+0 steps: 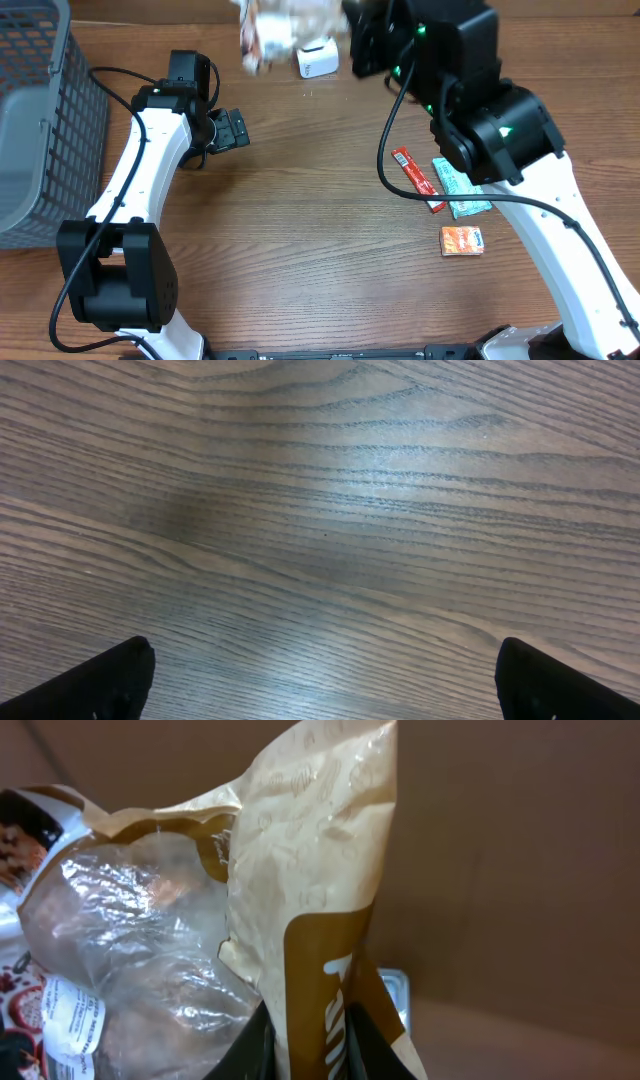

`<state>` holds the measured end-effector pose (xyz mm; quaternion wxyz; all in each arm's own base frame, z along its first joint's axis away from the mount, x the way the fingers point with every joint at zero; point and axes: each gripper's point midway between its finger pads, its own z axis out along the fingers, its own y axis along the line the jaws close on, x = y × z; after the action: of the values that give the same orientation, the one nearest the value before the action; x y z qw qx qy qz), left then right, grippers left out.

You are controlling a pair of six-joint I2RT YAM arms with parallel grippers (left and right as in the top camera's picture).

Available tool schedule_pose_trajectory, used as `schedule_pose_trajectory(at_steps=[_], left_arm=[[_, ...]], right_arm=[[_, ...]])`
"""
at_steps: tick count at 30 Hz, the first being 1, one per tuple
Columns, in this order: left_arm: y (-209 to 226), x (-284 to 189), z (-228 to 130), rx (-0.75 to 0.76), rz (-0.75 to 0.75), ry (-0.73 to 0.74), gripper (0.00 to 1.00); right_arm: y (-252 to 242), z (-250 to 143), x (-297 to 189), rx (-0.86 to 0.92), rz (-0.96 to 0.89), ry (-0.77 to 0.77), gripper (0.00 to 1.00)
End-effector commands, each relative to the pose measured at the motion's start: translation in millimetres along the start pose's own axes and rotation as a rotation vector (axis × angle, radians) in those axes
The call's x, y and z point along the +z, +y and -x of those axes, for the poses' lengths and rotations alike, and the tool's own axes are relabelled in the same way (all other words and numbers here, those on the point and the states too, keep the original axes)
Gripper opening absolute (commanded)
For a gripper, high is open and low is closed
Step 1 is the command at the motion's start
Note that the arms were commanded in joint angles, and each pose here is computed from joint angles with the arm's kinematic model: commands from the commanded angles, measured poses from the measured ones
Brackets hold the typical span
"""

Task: Scan the item barcode
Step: 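Lift the snack bag and hold it in front of the scanner, then hold the PanTree snack bag at the scanner with the right gripper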

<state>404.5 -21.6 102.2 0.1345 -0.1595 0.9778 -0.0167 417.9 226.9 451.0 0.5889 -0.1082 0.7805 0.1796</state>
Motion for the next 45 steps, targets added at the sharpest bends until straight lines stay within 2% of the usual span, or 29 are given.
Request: schedule_pose_trajectory(at_steps=[1, 6, 11, 25, 34, 42, 45], left_arm=[[-1, -7, 5, 0.020, -0.004, -0.025, 1.00], [-1, -7, 5, 0.020, -0.004, -0.024, 1.00], [-1, -7, 5, 0.019, -0.004, -0.024, 1.00], [-1, -7, 5, 0.020, -0.004, -0.025, 1.00], [-1, -7, 5, 0.019, -0.004, -0.025, 1.00], [-1, -7, 5, 0.020, -0.004, -0.025, 1.00], [-1, -7, 5, 0.019, -0.004, -0.025, 1.00]], right_arm=[[-30, 30, -1, -0.154, -0.213, -0.118, 0.04], [-28, 49, 25, -0.307, -0.247, -0.221, 0.04], [-37, 39, 68, -0.394, -0.330, -0.247, 0.04], [-74, -55, 192, -0.464, -0.573, -0.281, 0.04], [-90, -109, 230, -0.646, -0.695, -0.365, 0.04], [-104, -157, 254, -0.706, -0.692, -0.286, 0.04], [-106, -163, 257, -0.710, -0.692, -0.276, 0.04]])
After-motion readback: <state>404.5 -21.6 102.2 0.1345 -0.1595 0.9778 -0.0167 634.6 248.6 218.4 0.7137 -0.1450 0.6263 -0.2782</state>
